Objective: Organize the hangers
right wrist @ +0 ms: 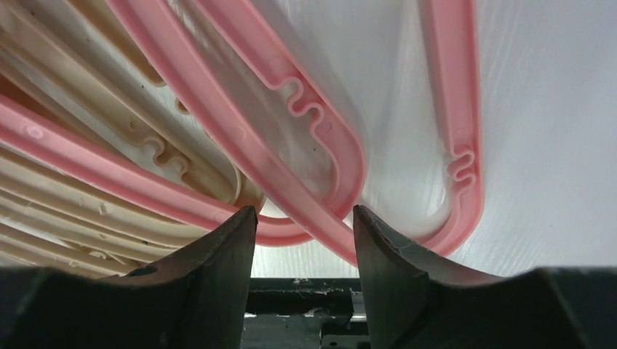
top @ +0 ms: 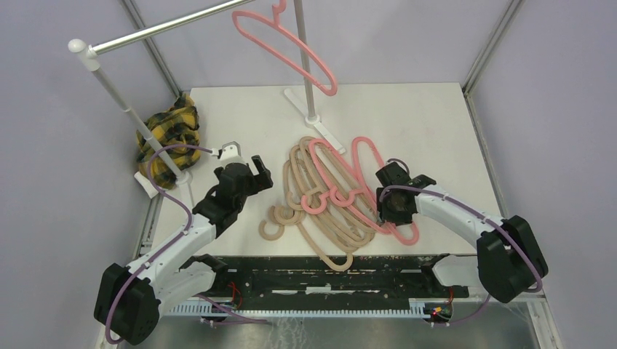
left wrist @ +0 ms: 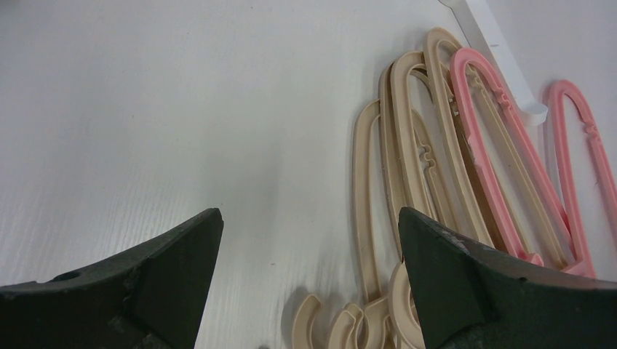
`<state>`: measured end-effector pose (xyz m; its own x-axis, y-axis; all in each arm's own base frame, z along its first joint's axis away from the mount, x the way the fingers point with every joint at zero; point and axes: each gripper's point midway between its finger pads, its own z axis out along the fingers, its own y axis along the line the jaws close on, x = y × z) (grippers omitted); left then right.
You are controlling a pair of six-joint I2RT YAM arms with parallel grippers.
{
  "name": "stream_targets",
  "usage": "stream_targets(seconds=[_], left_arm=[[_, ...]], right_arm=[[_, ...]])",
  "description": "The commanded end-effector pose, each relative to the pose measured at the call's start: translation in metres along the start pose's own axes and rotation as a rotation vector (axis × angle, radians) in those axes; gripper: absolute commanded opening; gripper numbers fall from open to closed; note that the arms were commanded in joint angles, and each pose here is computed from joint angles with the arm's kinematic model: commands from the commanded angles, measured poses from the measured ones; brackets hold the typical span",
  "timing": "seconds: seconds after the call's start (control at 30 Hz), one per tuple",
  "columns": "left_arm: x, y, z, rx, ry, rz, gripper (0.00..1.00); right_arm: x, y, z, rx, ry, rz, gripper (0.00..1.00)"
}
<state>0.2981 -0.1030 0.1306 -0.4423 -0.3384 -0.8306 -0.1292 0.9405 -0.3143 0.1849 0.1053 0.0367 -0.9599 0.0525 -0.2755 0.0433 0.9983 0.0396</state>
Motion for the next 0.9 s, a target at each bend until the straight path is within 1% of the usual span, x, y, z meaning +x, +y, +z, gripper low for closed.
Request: stream_targets(seconds=[0.0, 0.07, 0.23, 0.43, 0.5, 0.57, 0.6, 0.73, 0.87], left_arm=[[-0.013, -0.007, -0.002, 0.014, -0.051, -0.061, 0.97], [-0.014, -0.005, -0.002, 0.009, -0.054, -0.063, 0.97], [-0.012, -0.004, -0.002, 0.002, -0.049, -0.059, 0.97], [-0.011, -0.004, -0.002, 0.000, -0.043, -0.059, 0.96], [-0.011, -0.004, -0.002, -0.001, -0.044, -0.059, 0.96], [-0.012, -0.003, -0.002, -0.006, -0.045, -0.058, 0.96], [-0.011, -0.003, -0.003, -0.007, -0.044, -0.057, 0.96], [-0.013, -0.002, -0.004, -0.012, -0.051, -0.058, 0.96], [-0.015, -0.001, -0.004, -0.017, -0.056, -0.058, 0.96]], right_arm=[[-0.012, 0.006, 0.007, -0.009, -0.030, -0.010, 0.59], [-0.010, 0.005, 0.011, 0.003, -0.018, -0.018, 0.58], [-0.004, -0.002, 0.018, 0.032, -0.007, -0.020, 0.51], [0.003, -0.002, 0.020, 0.014, -0.016, 0.008, 0.40], [0.004, -0.002, 0.020, 0.010, -0.015, 0.009, 0.33], [0.003, -0.001, 0.017, -0.002, -0.022, 0.011, 0.23], [0.003, 0.000, 0.016, -0.007, -0.025, 0.012, 0.19], [-0.004, 0.001, 0.000, -0.026, -0.061, 0.019, 0.10], [-0.014, 0.003, -0.030, -0.056, -0.118, 0.027, 0.04]])
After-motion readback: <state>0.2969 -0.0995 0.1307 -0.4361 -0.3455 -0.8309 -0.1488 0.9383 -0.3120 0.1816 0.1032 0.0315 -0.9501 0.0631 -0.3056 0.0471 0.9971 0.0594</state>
